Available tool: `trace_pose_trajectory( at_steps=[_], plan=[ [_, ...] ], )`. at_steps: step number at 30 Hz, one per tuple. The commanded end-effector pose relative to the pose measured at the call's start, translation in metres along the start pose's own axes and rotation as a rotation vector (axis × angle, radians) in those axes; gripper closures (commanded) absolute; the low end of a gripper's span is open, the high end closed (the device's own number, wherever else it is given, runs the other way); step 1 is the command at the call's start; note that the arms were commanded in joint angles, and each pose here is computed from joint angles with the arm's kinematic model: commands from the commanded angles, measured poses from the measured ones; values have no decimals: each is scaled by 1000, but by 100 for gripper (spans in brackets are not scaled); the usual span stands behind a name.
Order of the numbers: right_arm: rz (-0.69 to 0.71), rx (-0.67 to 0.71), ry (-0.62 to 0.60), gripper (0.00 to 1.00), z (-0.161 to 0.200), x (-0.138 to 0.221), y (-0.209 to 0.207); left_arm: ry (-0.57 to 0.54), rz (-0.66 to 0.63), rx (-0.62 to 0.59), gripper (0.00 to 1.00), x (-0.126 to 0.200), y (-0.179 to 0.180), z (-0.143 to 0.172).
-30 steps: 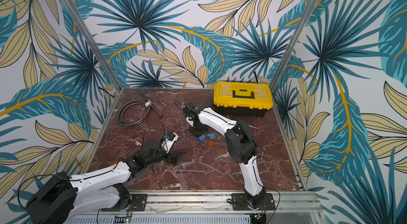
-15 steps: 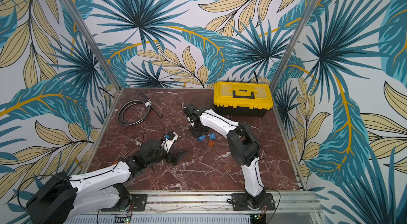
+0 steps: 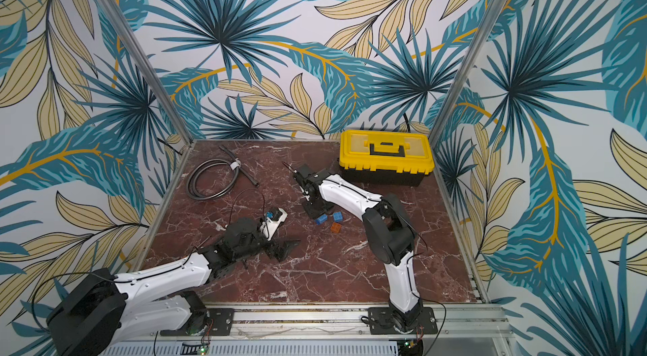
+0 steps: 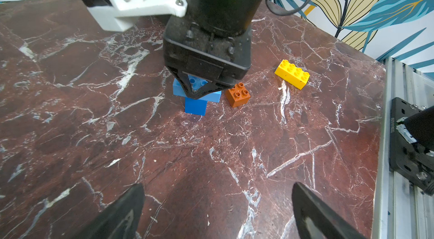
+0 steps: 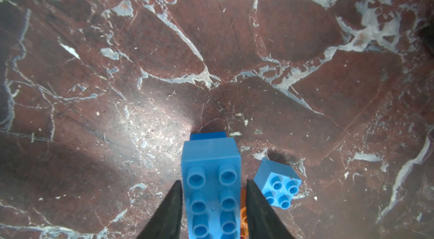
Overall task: Assemble the letter f with lego
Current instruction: Assemble the lego brick with the lego brick, then pick up the lego brick from the center of the board.
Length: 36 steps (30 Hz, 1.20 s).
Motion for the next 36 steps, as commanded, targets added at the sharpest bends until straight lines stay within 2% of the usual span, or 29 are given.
trace_pose_trajectory(
  at_steps=[1, 8, 14, 17, 27, 36],
  plan=[
    [3, -10, -27, 50, 0, 14, -4, -25, 13, -15, 1, 0, 0, -11],
    [16, -36, -75, 45, -5, 33, -11, -33, 72, -34, 1, 0, -10, -12],
    [49, -106, -106, 44, 1, 50, -30, -49, 219, -56, 1, -2, -32, -18],
    [63, -144, -110, 44, 9, 51, -41, -28, 250, -54, 1, -9, -38, -15],
    [98, -208, -77, 45, 31, 23, -61, 78, 162, -72, 1, -43, -48, -2],
    [85, -238, -36, 49, 34, -8, -67, 99, 124, -74, 0, -50, -46, 1]
  ],
)
Point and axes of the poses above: each gripper's point midway between its finger pads, its own x axis back along the fingers, its own y axis along the line the jaws close on, z = x × y, the point moved 1 cm from there along x, back along the fingers, and after that the axes turned 15 degrees about -x, right-handed, at the moved point
